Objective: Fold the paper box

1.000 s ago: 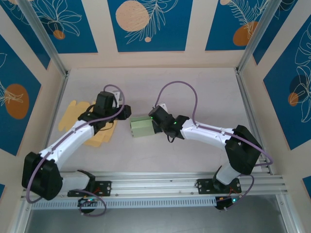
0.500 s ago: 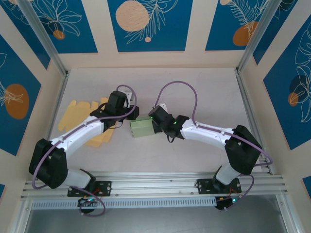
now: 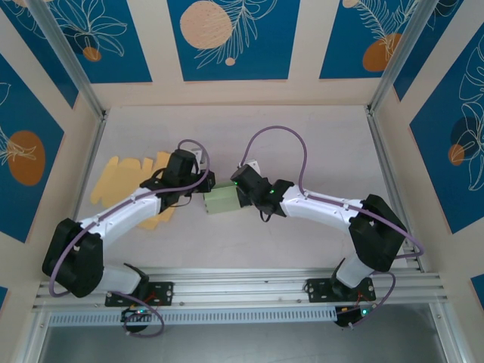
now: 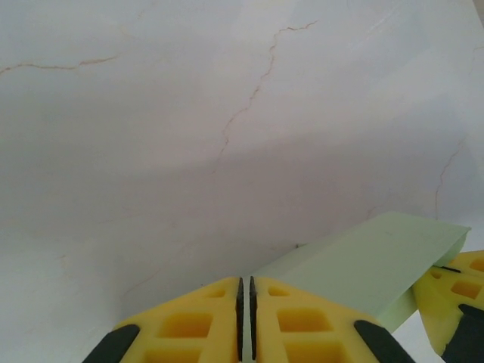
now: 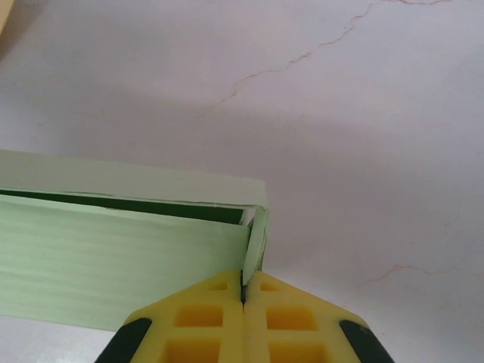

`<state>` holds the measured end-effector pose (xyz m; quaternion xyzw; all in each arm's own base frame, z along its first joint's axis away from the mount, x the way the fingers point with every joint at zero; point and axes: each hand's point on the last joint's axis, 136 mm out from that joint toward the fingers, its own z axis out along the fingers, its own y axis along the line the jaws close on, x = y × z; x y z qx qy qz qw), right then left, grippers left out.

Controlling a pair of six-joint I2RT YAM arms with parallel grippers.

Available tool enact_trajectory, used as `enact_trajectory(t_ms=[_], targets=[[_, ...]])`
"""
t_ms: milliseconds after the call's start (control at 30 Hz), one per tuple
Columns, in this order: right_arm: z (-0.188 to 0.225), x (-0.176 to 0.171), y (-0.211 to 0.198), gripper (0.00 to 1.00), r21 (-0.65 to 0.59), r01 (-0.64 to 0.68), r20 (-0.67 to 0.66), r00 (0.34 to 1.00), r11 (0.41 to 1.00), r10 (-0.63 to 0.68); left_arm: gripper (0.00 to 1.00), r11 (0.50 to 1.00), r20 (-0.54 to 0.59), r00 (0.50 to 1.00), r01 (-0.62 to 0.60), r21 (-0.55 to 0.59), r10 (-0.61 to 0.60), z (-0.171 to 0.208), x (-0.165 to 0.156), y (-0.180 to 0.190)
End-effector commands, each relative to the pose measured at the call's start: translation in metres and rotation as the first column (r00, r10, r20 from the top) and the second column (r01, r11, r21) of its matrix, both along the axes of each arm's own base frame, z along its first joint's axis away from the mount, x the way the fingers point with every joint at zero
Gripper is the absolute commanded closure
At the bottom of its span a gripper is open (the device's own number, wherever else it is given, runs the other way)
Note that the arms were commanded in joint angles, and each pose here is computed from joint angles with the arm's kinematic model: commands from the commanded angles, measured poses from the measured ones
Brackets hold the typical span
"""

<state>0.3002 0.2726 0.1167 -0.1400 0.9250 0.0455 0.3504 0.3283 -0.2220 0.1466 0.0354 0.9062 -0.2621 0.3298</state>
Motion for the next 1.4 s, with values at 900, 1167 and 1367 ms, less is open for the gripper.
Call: enact_trajectory(t_ms=[900, 1167, 1367], targets=[[-0.025, -0.022, -0.014, 0.80, -0.052, 0.007, -0.113, 0.994, 0.999, -0.013, 0.99, 0.998, -0.160, 0.985, 0.065, 0.010, -0.063, -0.074, -0.058, -0.001], [-0.014, -0.025, -0.014, 0.68, -0.030, 0.012, -0.100, 0.995, 0.999, -0.015, 0.98, 0.998, -0.139, 0.990, 0.035, 0.057, -0.027, -0.090, -0.057, 0.003], [0.013, -0.031, -0.010, 0.55, 0.056, -0.006, -0.078, 0.997, 0.998, 0.010, 0.99, 0.996, -0.098, 0.995, 0.019, 0.090, -0.010, -0.095, -0.053, 0.004]])
